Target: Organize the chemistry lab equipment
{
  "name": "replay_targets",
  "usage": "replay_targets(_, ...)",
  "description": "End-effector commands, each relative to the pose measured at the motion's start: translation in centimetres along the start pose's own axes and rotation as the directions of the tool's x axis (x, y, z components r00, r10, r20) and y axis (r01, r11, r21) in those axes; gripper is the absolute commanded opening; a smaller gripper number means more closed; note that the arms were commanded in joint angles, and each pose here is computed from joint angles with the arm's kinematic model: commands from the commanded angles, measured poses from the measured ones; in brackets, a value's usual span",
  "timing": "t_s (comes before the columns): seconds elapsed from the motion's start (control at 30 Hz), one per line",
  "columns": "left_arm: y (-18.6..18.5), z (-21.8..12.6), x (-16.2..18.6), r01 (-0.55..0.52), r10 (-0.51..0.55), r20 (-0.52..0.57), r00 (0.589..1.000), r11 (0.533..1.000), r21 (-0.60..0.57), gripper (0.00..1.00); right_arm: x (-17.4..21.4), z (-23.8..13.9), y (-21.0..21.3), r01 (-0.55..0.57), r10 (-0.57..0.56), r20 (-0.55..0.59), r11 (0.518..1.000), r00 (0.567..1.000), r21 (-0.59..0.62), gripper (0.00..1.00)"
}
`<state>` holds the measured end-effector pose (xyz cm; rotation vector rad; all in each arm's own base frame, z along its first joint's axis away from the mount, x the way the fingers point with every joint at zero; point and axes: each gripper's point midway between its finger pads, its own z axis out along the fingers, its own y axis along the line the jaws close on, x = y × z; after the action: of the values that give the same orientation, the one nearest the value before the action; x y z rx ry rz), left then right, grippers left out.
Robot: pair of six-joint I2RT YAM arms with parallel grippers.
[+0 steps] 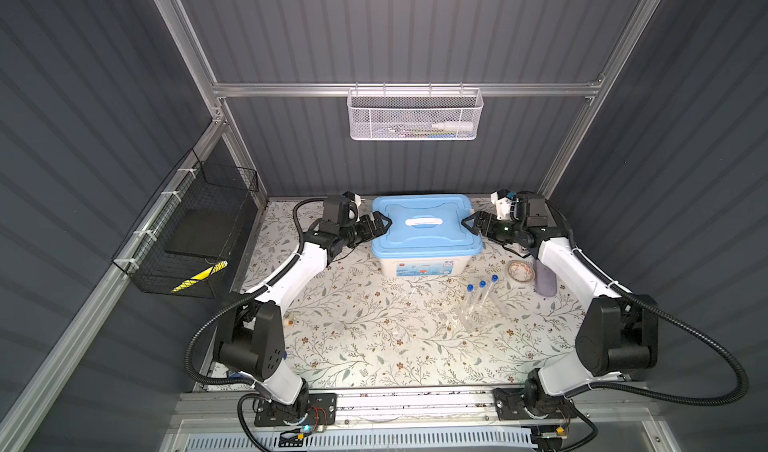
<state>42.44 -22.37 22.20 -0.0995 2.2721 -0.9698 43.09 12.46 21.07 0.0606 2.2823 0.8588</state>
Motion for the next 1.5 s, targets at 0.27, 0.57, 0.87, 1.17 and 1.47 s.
replay_targets(0.27,4.3,-4.0,-2.3,0.024,-0.014,0.089,0.996,0.994,-0.108,1.0,-1.6,-2.2,0.1,0.06,-0.066,0.079,0.995,0.995,0.082,0.98)
replay_targets(0.57,8.1,-7.3,-3.2,-0.037,0.09,0.142,0.986,0.938,-0.344,1.0,-2.2,-7.4,-5.3,0.077,-0.152,0.206,0.94,0.967,0.332,0.99)
replay_targets(0.87,12.9,-10.4,-3.3,-0.086,0.236,0.197,0.952,0.82,-0.566,1.0,-0.2,-10.0,-11.3,0.059,-0.245,0.29,0.848,0.925,0.527,0.99)
replay_targets(1.17,17.6,-11.8,-2.0,-0.118,0.34,0.196,0.92,0.715,-0.689,1.0,3.3,-8.9,-14.3,0.074,-0.301,0.314,0.818,0.901,0.571,0.99)
replay_targets(1.47,20.8,-12.2,-0.8,-0.152,0.413,0.166,0.895,0.634,-0.758,1.0,4.4,-8.7,-15.3,0.102,-0.38,0.369,0.801,0.848,0.59,0.99)
